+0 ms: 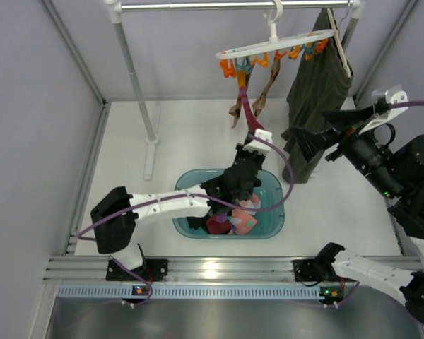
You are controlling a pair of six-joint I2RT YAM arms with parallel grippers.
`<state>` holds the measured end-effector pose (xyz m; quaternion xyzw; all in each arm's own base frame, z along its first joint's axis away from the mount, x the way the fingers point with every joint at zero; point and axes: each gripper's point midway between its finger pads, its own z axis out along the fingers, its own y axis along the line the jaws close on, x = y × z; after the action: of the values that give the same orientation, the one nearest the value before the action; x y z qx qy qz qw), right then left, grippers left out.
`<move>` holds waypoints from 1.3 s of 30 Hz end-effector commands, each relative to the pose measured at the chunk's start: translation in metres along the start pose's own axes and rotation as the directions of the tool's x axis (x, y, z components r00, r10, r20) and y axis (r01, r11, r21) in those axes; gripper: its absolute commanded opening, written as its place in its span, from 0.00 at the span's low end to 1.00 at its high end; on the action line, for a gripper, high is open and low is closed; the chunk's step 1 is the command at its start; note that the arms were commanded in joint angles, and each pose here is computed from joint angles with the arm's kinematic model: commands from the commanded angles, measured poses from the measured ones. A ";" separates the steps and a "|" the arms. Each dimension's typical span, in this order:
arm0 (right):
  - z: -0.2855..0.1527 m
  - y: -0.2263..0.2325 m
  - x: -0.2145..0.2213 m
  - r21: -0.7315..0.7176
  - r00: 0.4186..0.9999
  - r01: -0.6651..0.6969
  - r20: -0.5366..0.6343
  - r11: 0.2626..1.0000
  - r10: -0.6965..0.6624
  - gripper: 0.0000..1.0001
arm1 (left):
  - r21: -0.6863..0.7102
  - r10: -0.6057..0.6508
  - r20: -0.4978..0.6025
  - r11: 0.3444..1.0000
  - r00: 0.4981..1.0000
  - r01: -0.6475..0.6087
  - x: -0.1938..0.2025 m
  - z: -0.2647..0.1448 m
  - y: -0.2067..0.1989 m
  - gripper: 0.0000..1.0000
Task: Remove the socks clipped to the hanger
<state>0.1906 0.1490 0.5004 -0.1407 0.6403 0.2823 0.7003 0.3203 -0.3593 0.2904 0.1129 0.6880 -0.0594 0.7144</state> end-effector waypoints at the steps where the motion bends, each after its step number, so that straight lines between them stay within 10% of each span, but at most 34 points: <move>1: 0.000 -0.004 -0.007 0.025 0.995 0.052 -0.085 0.998 -0.050 0.98 | -0.067 0.090 0.031 0.994 0.995 -0.088 -0.026 -0.008 -0.019 0.00; 21: 0.089 0.002 0.036 -0.003 0.940 0.157 -0.308 0.988 -0.150 0.83 | -0.102 0.252 -0.009 0.962 0.968 -0.252 -0.002 0.011 -0.090 0.00; 39: 0.021 -0.019 0.046 0.073 0.982 0.106 -0.162 0.992 -0.093 0.98 | -0.046 -0.186 -0.128 0.982 0.974 0.181 0.001 0.086 0.054 0.00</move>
<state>0.2174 0.1658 0.4505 -0.1962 0.7085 0.2124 0.6438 0.4032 -0.3290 0.2867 0.0647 0.7229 -0.0060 0.6879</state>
